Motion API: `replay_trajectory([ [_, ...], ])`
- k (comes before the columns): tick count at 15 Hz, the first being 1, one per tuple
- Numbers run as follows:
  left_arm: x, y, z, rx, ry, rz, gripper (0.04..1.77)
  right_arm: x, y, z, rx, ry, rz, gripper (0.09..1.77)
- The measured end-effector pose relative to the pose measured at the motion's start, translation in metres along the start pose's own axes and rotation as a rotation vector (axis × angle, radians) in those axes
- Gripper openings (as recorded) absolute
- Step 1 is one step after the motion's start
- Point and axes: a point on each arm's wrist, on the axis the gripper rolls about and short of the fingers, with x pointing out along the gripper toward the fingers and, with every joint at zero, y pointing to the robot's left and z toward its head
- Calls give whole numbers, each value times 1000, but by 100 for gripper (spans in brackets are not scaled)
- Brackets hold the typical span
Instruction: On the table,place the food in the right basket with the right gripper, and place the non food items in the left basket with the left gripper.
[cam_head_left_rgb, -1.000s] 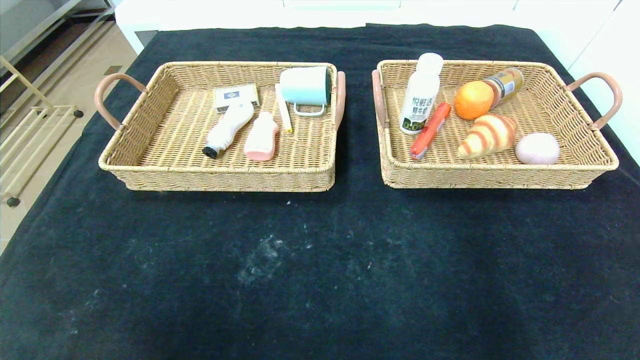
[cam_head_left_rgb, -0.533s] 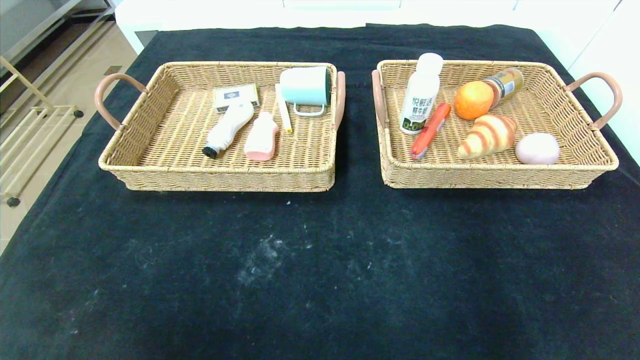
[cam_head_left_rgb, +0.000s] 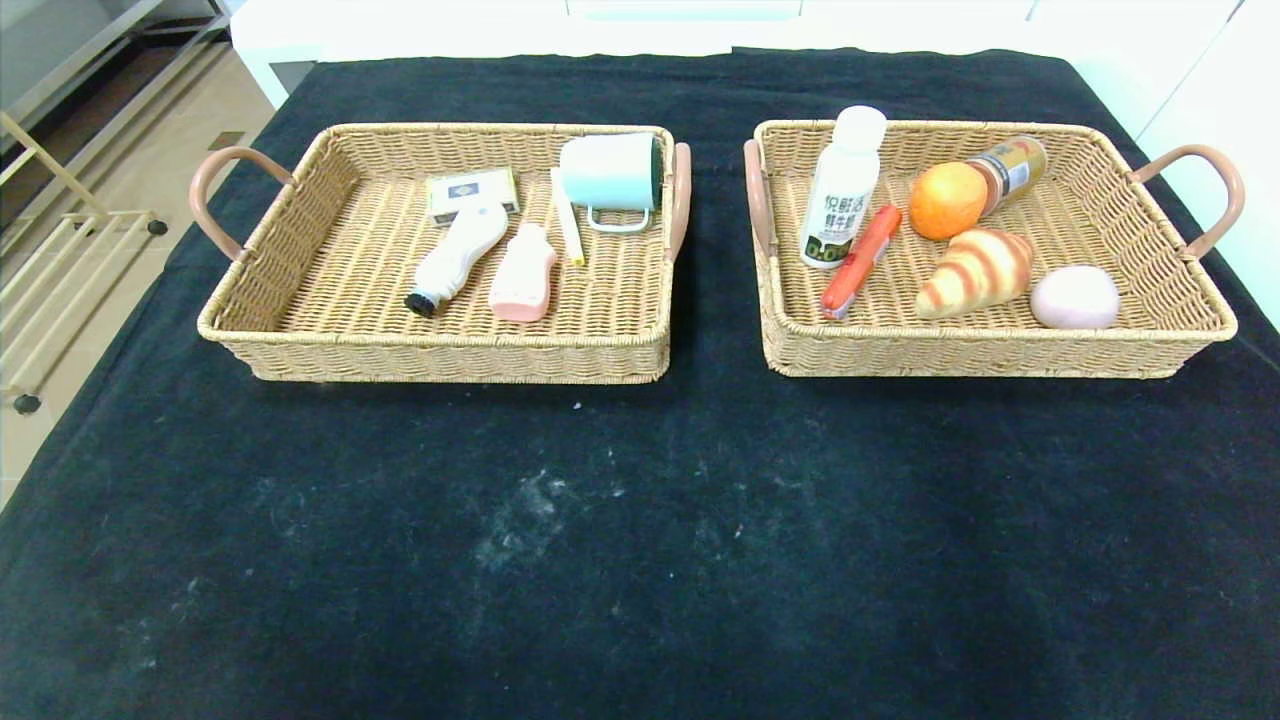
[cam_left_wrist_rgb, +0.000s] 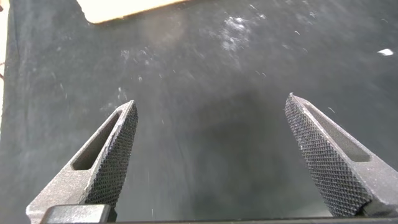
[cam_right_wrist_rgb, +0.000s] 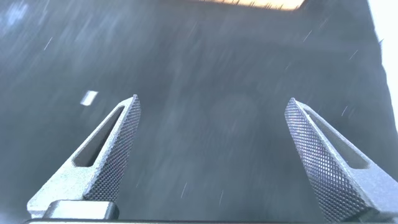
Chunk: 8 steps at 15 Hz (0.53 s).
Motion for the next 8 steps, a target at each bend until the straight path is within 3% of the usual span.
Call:
replay_trajectory([
  [4, 44, 6, -38, -9, -74, 55, 172, 40, -6, -42, -6, -82, -52, 170],
  [8, 62, 7, -76, -42, 8, 105, 172, 50, -9, -66, -55, -35, -104, 170],
])
